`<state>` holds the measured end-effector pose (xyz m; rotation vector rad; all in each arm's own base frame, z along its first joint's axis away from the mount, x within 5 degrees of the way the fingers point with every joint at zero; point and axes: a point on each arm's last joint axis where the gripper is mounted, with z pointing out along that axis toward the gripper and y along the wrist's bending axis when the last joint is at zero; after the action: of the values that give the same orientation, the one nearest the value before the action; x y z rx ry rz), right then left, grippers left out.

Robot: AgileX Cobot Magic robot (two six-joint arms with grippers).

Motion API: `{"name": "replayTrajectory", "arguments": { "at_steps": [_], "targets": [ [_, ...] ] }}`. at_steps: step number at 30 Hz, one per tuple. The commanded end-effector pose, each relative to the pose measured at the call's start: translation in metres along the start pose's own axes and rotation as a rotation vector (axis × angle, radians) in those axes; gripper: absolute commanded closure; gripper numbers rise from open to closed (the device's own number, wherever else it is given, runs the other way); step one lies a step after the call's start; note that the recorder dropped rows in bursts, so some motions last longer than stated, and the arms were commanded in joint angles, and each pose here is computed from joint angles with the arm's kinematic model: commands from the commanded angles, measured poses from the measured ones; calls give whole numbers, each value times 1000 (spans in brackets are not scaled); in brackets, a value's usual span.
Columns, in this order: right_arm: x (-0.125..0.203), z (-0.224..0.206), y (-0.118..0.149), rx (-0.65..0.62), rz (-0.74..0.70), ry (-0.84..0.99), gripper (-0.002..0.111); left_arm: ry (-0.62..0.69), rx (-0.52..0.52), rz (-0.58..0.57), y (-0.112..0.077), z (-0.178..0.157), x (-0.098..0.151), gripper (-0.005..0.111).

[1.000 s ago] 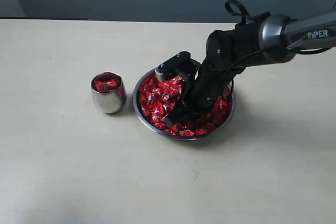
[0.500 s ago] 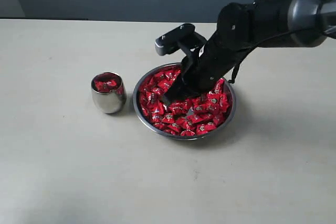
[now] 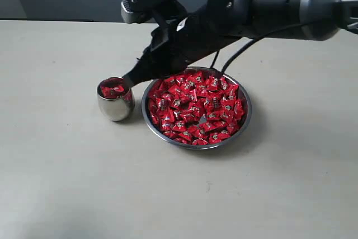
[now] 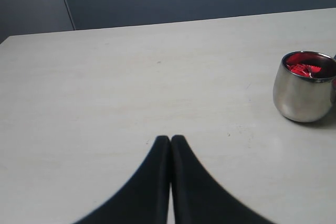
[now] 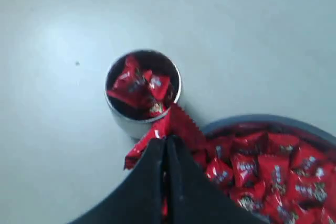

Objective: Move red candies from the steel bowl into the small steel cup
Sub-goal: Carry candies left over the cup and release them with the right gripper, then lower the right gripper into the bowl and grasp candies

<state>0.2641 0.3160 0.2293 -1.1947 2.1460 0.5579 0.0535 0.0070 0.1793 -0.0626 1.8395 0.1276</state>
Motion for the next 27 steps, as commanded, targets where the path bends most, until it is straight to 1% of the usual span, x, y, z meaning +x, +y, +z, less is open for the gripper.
{"name": "replayTrajectory", "arguments": {
  "at_steps": [1,4,9,11,13,16,17,18,19,20,24,26,27],
  "targets": [
    [-12,27,7,-26,-26,2,108,-19,6,2,0,-1,-3,106],
    [-18,46,8,-41,-36,13,108,-19,6,2,0,-1,-3,106],
    [-18,77,8,-66,-45,56,108,-19,6,2,0,-1,-3,106],
    [-18,84,7,-73,-50,69,105,-19,6,2,0,-1,-3,106],
    [-17,90,7,-83,-50,87,92,-19,6,2,0,-1,-3,106],
    [-18,91,7,-90,-56,98,62,-19,6,2,0,-1,-3,106],
    [-19,89,8,-88,-59,93,58,-19,6,2,0,-1,-3,106],
    [-22,84,7,-81,-76,86,57,-19,6,2,0,-1,-3,106],
    [-25,80,7,-74,-80,78,58,-19,6,2,0,-1,-3,106],
    [-28,74,7,-63,-85,71,62,-19,6,2,0,-1,-3,106],
    [-40,44,4,-11,-93,89,83,-19,6,2,0,-1,-3,106],
    [-42,27,-3,29,-82,124,89,-19,6,2,0,-1,-3,106],
    [-42,20,-6,52,-69,143,89,-19,6,2,0,-1,-3,106]
  ]
}}
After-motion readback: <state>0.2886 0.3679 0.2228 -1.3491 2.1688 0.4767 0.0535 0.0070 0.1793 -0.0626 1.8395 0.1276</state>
